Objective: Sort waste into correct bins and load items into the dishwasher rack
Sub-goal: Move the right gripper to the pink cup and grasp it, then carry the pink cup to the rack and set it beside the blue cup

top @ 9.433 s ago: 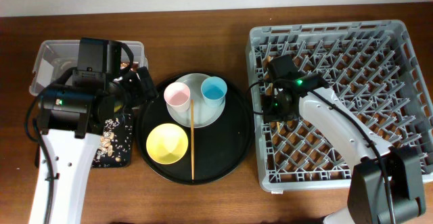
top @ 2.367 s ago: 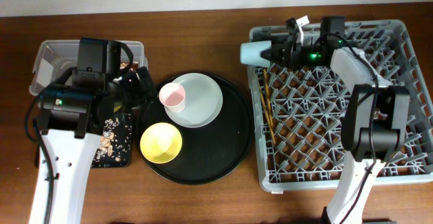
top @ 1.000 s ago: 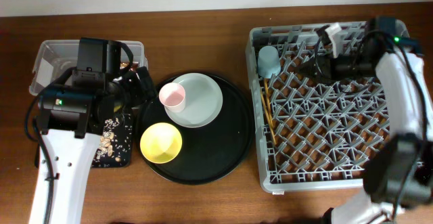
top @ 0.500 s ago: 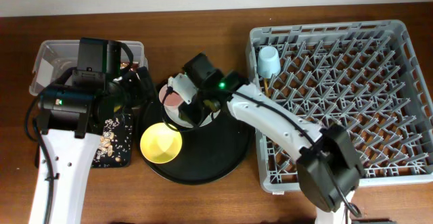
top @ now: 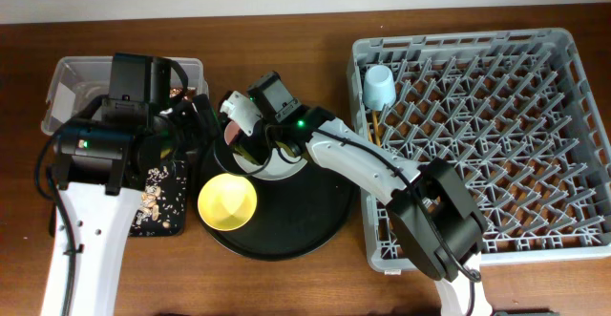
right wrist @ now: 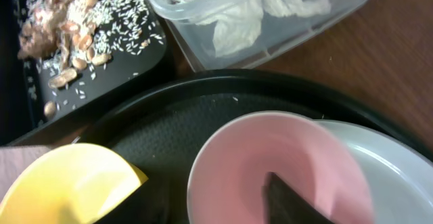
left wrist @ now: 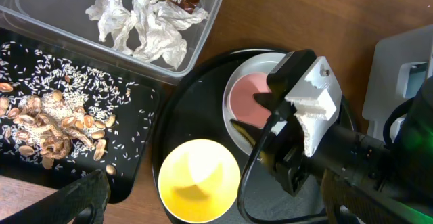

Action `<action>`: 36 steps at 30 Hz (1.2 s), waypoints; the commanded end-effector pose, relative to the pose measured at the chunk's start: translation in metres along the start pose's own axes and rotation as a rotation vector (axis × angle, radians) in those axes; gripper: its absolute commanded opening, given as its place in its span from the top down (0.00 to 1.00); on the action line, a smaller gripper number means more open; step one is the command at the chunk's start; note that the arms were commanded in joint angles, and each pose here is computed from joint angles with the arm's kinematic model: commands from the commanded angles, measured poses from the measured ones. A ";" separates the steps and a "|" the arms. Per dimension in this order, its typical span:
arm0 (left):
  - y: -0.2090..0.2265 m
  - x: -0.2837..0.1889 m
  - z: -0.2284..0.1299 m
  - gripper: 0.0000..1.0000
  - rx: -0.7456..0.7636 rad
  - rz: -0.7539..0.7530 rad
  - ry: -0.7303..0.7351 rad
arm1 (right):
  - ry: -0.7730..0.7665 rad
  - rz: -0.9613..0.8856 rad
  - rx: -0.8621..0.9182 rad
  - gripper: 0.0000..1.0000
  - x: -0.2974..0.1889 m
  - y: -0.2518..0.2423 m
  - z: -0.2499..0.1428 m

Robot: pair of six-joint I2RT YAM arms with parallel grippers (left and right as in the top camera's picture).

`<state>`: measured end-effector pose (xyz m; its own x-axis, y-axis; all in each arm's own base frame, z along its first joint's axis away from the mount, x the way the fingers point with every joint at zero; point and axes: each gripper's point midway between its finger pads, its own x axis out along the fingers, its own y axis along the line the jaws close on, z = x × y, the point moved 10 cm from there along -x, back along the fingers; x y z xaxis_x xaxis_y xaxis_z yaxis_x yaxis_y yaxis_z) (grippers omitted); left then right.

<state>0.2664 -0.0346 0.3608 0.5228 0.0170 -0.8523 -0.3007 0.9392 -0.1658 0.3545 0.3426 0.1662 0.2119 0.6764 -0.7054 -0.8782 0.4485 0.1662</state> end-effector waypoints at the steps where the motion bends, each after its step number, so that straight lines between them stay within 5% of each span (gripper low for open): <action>1: 0.001 -0.006 0.002 0.01 0.000 -0.005 -0.022 | 0.027 0.010 -0.008 0.59 0.001 0.005 -0.002; 6: 0.001 -0.006 0.002 0.01 0.000 -0.005 -0.022 | 0.114 0.024 0.027 0.62 0.000 0.007 -0.015; 12: 0.001 -0.006 0.002 0.01 0.000 -0.005 -0.022 | 0.119 -0.020 0.037 0.84 -0.007 0.001 -0.014; 14: 0.001 -0.006 0.002 0.01 0.000 -0.005 -0.022 | 0.059 -0.044 0.044 0.95 -0.035 -0.004 0.001; 19: 0.001 -0.006 0.002 0.01 0.000 -0.005 -0.022 | -0.086 0.099 0.208 0.96 -0.168 -0.026 0.012; 23: 0.001 -0.006 0.002 0.01 0.000 -0.005 -0.022 | -0.112 0.182 0.606 0.96 -0.251 -0.105 -0.066; 29: 0.001 -0.006 0.002 0.01 0.000 -0.005 -0.022 | -0.164 0.431 0.813 0.96 -0.220 -0.146 -0.129; 34: 0.001 -0.006 0.002 0.01 0.000 -0.005 -0.022 | -0.137 0.369 0.928 0.94 -0.222 -0.154 -0.186; 36: 0.001 -0.006 0.002 0.01 0.000 -0.004 -0.021 | -0.082 0.309 0.981 0.83 -0.224 -0.155 -0.215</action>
<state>0.2664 -0.0346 0.3608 0.5228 0.0170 -0.8523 -0.3007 0.9392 -0.1658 0.3646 0.0111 0.1820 0.1300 0.9384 -0.3203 -0.2367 0.3431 0.9090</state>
